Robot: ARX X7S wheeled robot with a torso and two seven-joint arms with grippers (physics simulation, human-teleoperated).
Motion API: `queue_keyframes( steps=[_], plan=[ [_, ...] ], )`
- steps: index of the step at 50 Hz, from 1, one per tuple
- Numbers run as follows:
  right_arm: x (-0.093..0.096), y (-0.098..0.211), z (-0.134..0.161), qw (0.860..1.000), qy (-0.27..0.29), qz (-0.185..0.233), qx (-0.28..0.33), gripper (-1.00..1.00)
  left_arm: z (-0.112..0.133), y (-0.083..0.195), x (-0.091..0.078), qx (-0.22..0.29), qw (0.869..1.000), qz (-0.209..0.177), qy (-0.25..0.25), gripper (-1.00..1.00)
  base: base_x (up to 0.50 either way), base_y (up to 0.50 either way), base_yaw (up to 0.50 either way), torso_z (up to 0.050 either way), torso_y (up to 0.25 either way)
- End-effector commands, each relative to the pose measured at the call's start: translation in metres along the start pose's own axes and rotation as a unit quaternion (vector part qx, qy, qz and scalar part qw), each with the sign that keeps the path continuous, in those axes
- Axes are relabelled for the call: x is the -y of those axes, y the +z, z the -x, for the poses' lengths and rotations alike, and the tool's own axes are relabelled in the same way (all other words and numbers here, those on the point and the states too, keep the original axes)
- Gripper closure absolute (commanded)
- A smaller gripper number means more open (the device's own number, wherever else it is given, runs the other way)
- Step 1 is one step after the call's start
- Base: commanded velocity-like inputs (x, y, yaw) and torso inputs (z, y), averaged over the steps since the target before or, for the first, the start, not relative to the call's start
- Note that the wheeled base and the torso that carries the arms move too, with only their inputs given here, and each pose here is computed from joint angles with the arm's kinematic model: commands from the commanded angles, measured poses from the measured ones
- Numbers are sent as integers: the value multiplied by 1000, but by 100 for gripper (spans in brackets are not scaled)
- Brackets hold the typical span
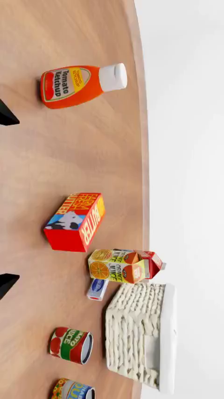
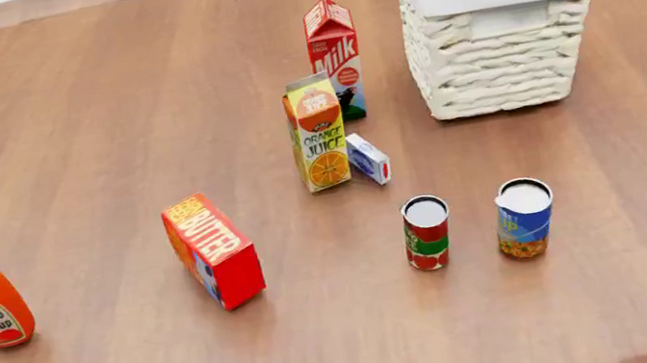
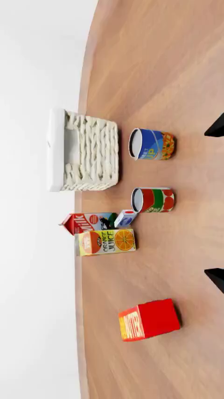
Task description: Pick up the tomato sauce, and put it in the basket.
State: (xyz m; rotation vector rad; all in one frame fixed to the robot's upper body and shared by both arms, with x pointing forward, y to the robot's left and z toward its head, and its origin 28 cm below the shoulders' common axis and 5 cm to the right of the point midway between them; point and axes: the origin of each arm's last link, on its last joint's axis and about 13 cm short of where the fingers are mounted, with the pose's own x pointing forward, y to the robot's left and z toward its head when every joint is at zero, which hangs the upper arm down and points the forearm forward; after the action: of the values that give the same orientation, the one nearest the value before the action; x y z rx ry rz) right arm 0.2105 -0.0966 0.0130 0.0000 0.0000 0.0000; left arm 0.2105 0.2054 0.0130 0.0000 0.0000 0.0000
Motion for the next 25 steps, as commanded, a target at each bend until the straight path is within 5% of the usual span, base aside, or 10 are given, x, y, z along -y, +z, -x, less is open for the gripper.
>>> queue_keyframes(
  steps=[1,9,12,14,25],
  plan=[
    [-1,5,1,1000,1,-4,8,-100,1,4,-1,7,1000,3,0,-100,0,0,0,0,0],
    [-2,38,15,998,6,-9,69,-100,16,41,1,64,998,-3,-3,-100,0,0,0,0,0],
    [-3,49,22,995,8,-25,94,-100,24,56,1,98,994,-47,5,-100,0,0,0,0,0],
    [-2,57,26,993,5,-23,112,-100,30,68,3,114,993,-25,-4,-100,0,0,0,0,0],
    [-5,103,57,981,10,-26,190,-100,61,110,3,180,983,-32,3,-100,0,0,0,0,0]
  ],
)
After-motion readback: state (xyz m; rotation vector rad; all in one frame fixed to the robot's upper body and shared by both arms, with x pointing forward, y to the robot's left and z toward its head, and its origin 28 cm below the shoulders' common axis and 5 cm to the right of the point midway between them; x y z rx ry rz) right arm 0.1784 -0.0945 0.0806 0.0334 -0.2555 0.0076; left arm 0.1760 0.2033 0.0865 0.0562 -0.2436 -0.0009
